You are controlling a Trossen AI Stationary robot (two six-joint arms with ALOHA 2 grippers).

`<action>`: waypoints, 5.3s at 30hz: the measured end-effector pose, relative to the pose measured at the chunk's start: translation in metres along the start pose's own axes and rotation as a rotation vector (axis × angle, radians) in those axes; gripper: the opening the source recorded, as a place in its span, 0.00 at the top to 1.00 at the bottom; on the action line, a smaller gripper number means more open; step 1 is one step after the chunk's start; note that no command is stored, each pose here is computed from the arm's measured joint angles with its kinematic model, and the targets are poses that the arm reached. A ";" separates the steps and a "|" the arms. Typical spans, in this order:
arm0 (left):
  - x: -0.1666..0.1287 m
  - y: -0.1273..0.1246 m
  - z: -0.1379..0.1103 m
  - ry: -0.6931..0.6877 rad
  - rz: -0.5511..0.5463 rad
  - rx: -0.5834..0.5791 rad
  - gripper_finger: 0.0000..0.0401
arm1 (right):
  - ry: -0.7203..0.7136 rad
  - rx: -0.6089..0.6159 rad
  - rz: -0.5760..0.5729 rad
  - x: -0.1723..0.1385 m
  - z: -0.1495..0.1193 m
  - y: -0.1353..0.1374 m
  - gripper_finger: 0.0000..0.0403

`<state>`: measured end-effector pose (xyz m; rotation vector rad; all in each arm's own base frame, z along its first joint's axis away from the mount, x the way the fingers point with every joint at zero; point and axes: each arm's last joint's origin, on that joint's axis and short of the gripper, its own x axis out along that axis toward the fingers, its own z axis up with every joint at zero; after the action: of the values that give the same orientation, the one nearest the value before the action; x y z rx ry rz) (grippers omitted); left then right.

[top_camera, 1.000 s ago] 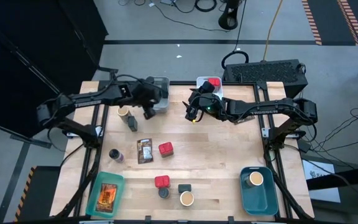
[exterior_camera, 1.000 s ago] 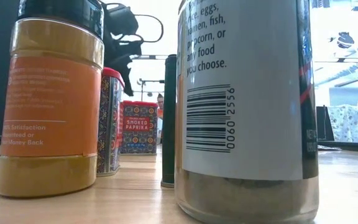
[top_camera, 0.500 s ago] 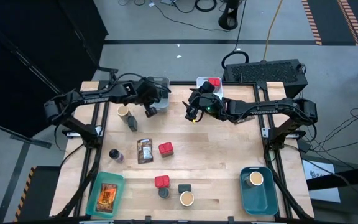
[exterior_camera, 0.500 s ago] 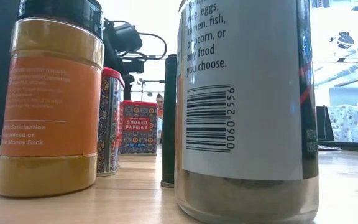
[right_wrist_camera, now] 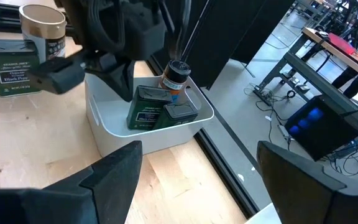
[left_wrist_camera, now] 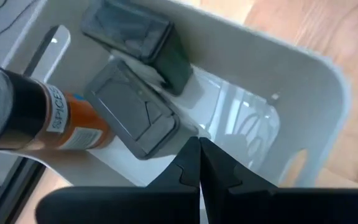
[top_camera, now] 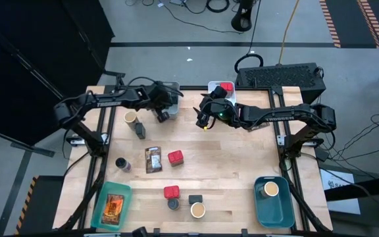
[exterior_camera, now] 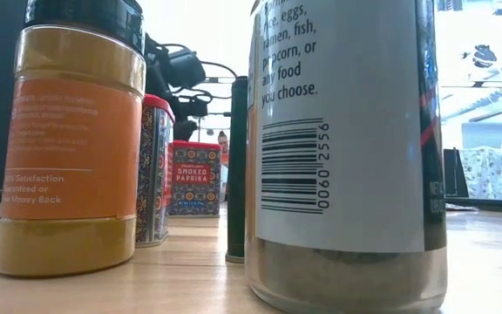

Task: Sort spices by type
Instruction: Put the black spice can into the gray bin, then adjust the black spice can in the gray bin

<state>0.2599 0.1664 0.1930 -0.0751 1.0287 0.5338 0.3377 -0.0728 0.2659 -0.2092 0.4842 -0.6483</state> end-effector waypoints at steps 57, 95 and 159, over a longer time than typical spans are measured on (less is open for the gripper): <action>0.014 0.032 0.004 -0.093 0.055 -0.016 1.00 | 0.006 0.005 -0.011 0.002 -0.001 -0.004 0.26; 0.022 0.035 0.001 -0.049 0.143 -0.101 1.00 | 0.028 0.002 -0.016 0.004 -0.003 -0.006 0.26; 0.035 0.030 0.013 -0.202 0.003 0.114 1.00 | 0.037 0.020 -0.023 0.005 -0.004 -0.009 0.26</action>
<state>0.2702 0.2103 0.1762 0.0803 0.8601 0.4745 0.3341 -0.0831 0.2633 -0.1842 0.5107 -0.6805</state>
